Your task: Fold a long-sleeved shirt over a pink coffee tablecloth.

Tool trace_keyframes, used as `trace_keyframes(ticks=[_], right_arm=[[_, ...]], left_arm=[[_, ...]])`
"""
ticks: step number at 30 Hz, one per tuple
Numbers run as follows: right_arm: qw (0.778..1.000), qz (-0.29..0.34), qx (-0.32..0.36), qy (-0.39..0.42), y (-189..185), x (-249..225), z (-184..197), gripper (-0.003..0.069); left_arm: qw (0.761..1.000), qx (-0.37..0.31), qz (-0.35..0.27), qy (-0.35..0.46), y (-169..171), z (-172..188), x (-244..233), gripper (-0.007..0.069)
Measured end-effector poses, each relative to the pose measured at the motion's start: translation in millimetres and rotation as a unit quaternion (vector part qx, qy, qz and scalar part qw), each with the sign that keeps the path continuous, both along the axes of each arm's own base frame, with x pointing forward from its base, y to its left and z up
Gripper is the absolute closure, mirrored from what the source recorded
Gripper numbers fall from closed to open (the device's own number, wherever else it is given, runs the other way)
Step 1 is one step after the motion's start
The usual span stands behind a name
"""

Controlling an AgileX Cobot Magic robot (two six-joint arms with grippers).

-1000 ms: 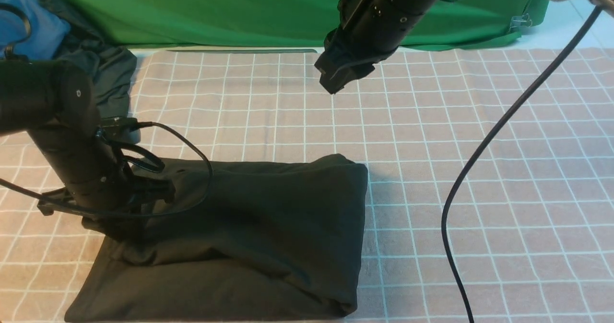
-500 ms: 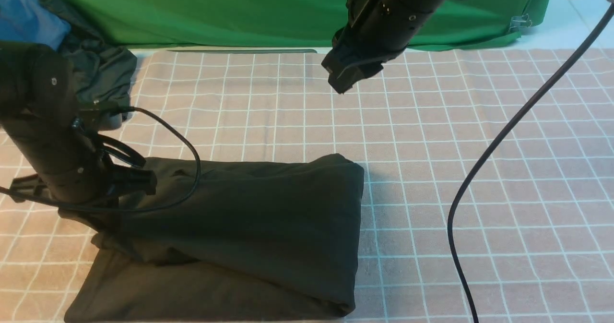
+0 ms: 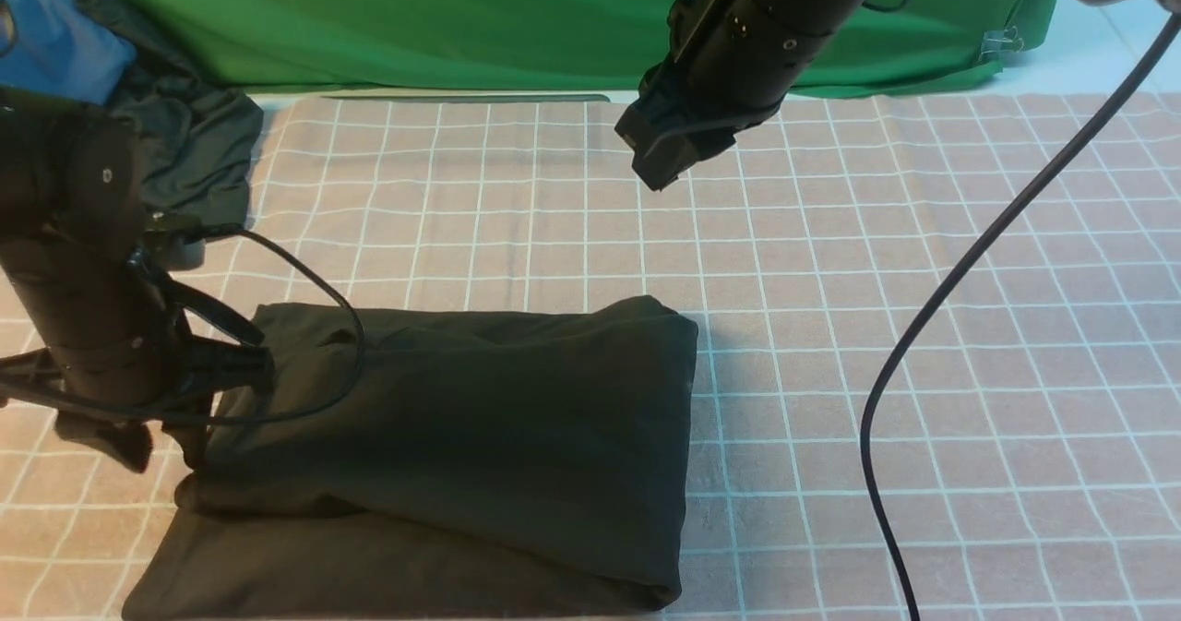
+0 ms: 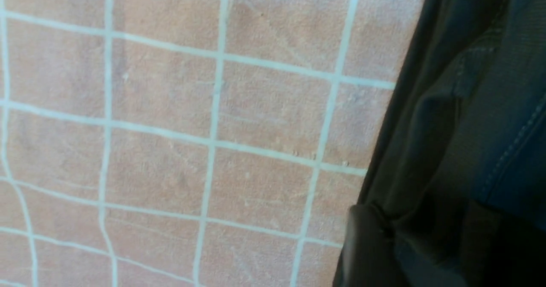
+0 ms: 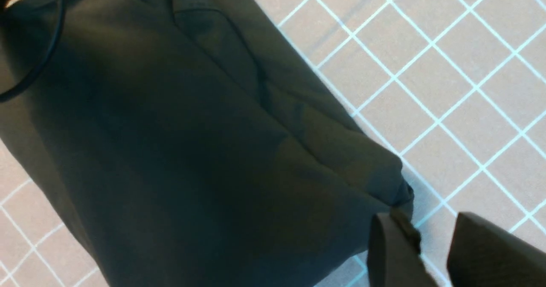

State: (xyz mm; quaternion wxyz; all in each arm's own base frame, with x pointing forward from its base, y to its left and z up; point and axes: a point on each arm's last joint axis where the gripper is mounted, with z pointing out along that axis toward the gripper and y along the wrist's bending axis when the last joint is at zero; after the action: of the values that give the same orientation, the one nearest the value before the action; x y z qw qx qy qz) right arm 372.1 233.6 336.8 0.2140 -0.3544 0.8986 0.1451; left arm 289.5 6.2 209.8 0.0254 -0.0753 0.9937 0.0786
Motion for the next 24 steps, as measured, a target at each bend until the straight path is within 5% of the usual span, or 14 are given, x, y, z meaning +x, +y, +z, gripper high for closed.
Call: trace_keyframes(ticks=[3,7,9,13,20,24], right_arm=[[1.0,-0.004,0.002,0.0,0,0,1,0.0425],[1.0,-0.01,0.004,-0.003,-2,-3,6,0.0442],[1.0,-0.014,-0.004,-0.025,-9,-8,19,0.0491],[0.998,-0.02,-0.024,-0.06,-19,-14,36,0.0604],[0.997,-0.022,-0.028,-0.07,-27,-26,46,0.0622],[0.997,-0.021,-0.032,-0.063,-28,-27,43,0.0622]], left_arm=[[1.0,-0.007,0.008,-0.007,-1,5,-3,0.0223],[0.997,-0.07,0.02,-0.04,-12,22,-8,0.0237],[0.981,-0.173,0.013,-0.087,-32,42,-13,0.0333],[0.957,-0.258,-0.038,-0.124,-64,58,-17,0.0546],[0.956,-0.262,-0.095,-0.09,-114,25,-19,0.0613],[0.968,-0.238,-0.074,-0.036,-117,-15,-31,0.0613]])
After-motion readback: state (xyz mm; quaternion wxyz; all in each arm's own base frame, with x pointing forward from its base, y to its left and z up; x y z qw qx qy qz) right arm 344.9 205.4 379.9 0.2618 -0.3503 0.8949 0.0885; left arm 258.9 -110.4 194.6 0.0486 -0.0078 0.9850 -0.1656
